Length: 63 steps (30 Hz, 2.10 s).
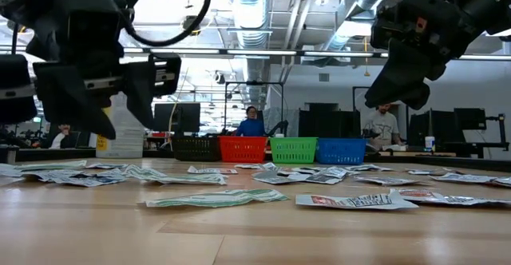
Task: Pick & Place First Aid Supplies
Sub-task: Put the bandage pack into the blue bin
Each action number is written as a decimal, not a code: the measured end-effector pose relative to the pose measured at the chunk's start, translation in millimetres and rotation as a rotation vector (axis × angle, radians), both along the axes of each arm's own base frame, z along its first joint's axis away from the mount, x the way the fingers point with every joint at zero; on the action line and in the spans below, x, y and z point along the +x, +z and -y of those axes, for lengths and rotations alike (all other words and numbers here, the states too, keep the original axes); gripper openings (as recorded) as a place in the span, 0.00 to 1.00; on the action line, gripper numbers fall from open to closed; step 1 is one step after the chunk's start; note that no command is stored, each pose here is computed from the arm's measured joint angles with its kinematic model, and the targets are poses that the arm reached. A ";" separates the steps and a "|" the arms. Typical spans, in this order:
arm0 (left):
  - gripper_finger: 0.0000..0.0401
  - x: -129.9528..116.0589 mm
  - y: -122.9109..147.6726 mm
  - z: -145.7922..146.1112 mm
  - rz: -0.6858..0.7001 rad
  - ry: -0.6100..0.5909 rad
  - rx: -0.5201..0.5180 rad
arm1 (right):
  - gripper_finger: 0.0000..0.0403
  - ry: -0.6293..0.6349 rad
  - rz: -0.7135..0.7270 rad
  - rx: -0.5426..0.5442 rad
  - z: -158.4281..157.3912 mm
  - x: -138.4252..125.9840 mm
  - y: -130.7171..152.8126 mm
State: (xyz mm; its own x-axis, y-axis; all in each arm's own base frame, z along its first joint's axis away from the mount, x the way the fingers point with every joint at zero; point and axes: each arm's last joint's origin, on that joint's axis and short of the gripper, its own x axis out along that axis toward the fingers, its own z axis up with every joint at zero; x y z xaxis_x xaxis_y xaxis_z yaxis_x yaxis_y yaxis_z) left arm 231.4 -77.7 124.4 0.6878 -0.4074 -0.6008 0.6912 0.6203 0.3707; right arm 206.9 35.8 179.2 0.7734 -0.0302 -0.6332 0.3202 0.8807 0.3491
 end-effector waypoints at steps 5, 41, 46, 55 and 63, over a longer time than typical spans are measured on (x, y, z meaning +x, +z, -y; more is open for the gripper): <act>0.41 0.8 -10.6 1.9 -0.049 -0.042 -0.009 | 0.18 0.010 -0.001 -0.012 0.0 0.0 0.0; 0.39 20.5 -24.7 7.9 -0.089 -0.057 0.010 | 0.18 0.018 -0.040 -0.026 0.4 -2.4 -2.8; 0.31 20.6 -24.7 7.8 -0.088 -0.054 0.013 | 0.18 0.017 -0.040 -0.025 0.4 -2.4 -2.8; 0.18 20.5 -24.7 7.7 -0.087 -0.053 0.015 | 0.18 0.016 -0.040 -0.024 0.4 -2.4 -2.8; 0.07 20.5 -24.7 7.7 -0.088 -0.051 0.015 | 0.18 0.016 -0.039 -0.024 0.4 -2.4 -2.8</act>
